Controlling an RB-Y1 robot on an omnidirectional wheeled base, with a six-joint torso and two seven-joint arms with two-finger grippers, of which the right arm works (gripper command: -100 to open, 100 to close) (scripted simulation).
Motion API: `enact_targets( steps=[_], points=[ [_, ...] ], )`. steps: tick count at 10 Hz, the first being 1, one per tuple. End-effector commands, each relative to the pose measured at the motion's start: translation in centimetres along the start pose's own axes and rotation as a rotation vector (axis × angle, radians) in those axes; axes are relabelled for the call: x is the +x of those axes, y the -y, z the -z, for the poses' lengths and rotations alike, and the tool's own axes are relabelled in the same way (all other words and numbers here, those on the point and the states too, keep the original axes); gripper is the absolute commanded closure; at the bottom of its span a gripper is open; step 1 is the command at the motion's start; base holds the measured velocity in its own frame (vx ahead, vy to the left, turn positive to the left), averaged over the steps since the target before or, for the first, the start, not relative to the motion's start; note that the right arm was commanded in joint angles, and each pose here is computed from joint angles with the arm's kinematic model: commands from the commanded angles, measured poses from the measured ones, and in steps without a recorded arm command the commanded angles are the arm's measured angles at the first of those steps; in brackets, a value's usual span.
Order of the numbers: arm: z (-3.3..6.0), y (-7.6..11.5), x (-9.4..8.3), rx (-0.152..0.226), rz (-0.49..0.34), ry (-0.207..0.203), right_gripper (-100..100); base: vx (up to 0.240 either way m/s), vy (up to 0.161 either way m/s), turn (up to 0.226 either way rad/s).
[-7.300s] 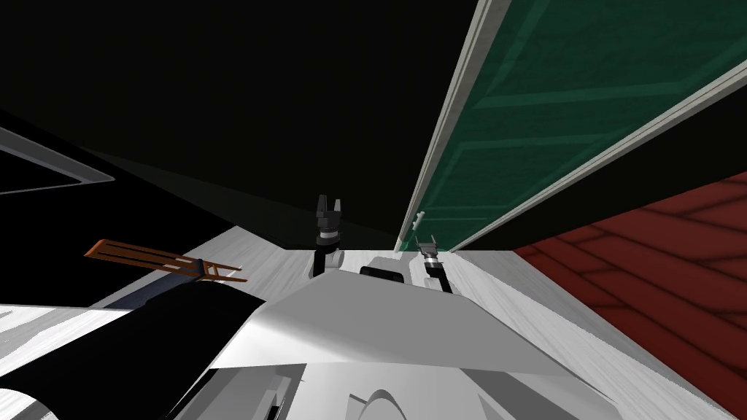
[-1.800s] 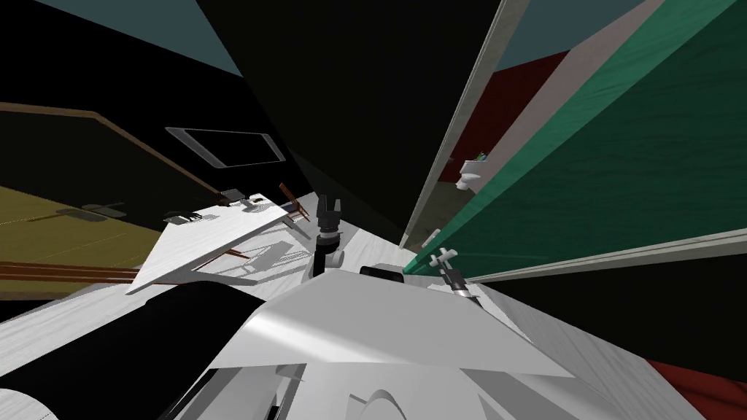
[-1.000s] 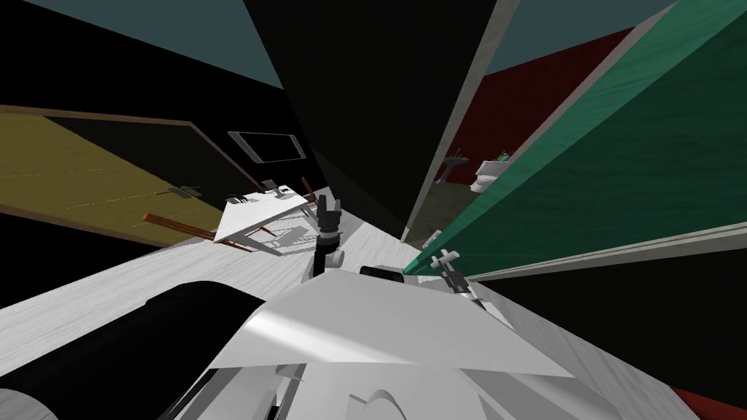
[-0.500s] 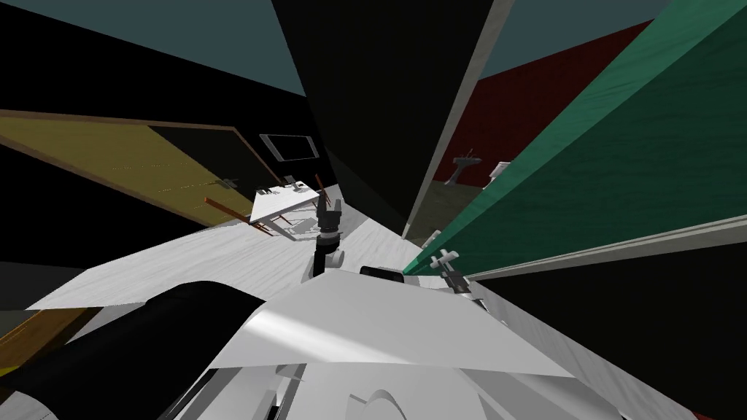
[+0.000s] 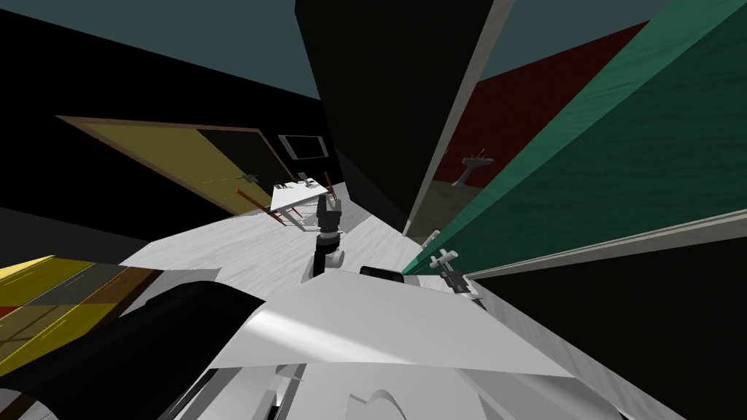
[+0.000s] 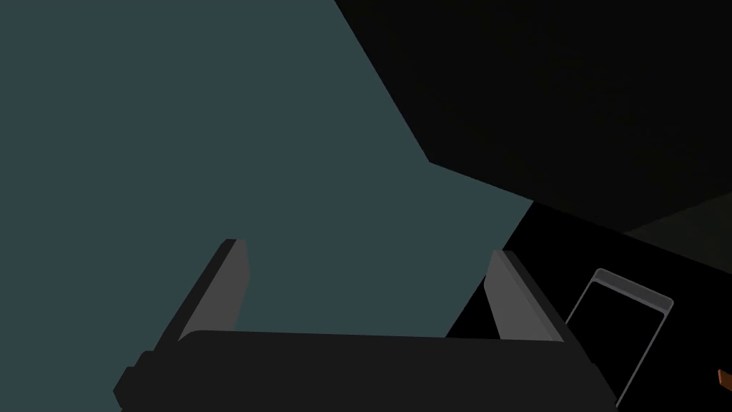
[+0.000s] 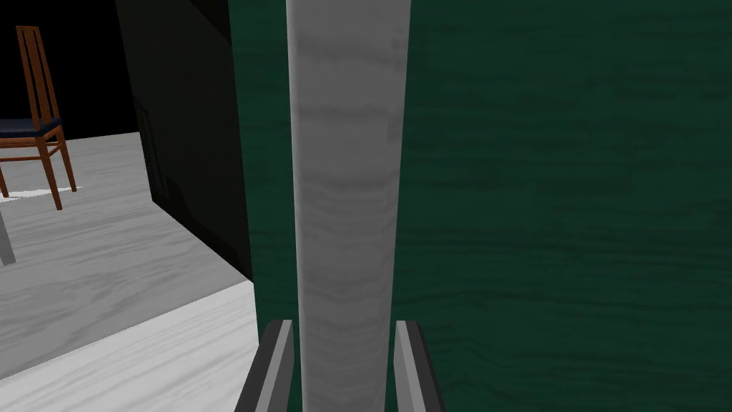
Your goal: Pull the door open
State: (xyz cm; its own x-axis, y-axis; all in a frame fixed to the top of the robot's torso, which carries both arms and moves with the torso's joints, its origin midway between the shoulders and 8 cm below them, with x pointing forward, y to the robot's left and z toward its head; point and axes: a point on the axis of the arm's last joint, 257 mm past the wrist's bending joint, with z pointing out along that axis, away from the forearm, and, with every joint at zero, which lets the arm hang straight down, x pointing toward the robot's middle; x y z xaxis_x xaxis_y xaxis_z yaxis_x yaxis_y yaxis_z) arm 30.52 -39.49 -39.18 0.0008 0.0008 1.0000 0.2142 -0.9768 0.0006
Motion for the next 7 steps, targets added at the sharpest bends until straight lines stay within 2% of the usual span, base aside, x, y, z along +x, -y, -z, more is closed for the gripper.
enact_targets(
  steps=[1,7],
  points=[
    [0.04,0.13,-0.08,0.005,-0.002,0.001,100,-0.184,-0.081,0.147],
    [-0.18,0.02,0.00,0.014,-0.001,0.000,100,-0.201,-0.082,0.143]
  ],
)
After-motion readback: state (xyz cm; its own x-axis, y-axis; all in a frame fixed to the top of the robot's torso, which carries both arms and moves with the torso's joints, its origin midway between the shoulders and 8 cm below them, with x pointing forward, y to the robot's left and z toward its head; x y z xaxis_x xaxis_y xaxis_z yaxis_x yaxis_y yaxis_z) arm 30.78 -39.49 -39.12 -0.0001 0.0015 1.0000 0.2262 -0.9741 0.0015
